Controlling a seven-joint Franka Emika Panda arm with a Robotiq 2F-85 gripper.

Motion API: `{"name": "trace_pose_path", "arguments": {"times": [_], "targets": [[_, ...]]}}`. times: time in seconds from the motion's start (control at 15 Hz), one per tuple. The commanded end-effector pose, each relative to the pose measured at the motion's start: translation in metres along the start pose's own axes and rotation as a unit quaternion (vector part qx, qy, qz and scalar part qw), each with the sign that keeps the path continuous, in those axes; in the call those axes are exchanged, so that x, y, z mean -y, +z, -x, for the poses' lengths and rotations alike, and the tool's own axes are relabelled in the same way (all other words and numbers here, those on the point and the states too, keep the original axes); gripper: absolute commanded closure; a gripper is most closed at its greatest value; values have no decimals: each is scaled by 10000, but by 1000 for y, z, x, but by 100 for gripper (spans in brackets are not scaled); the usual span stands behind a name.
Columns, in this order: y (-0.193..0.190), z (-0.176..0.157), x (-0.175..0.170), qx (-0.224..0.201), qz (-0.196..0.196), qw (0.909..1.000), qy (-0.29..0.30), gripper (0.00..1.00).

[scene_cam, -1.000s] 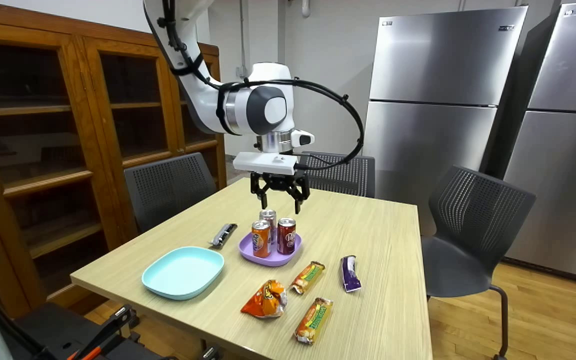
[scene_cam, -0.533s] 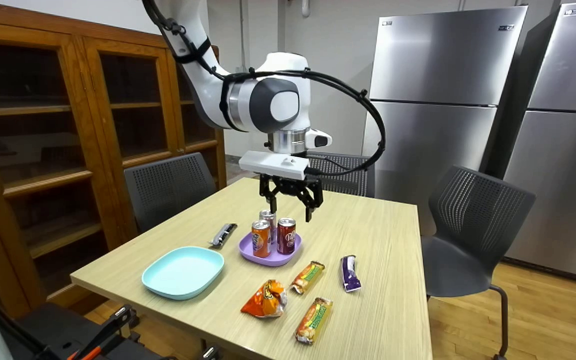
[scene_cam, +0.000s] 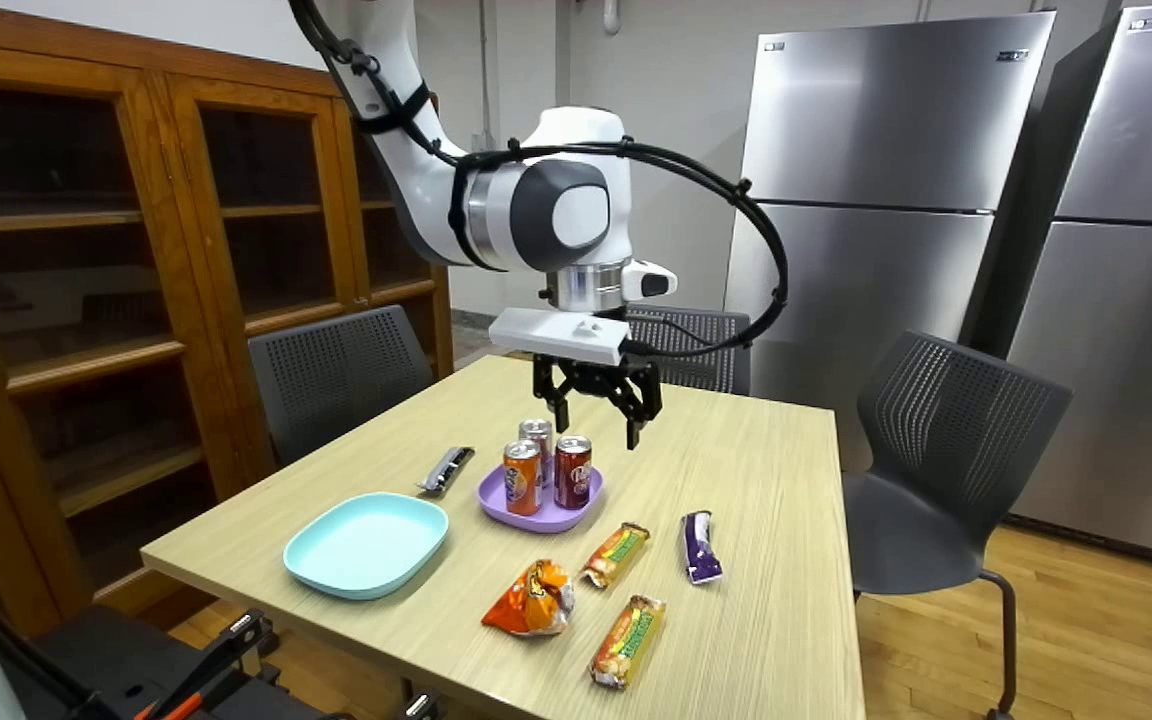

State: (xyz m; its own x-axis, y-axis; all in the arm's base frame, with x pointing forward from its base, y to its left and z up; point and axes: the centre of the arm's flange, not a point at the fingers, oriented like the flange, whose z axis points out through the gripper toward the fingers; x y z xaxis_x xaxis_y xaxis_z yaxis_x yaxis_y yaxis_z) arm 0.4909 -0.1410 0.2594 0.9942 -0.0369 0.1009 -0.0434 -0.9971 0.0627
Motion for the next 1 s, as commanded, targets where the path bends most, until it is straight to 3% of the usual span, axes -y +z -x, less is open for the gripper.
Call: {"name": "trace_pose_path", "arguments": {"times": [0.0,0.93], "targets": [[15,4,-10,-88,191,9992,344,0],[97,-7,-14,326,207,9916,1238,0]]}}
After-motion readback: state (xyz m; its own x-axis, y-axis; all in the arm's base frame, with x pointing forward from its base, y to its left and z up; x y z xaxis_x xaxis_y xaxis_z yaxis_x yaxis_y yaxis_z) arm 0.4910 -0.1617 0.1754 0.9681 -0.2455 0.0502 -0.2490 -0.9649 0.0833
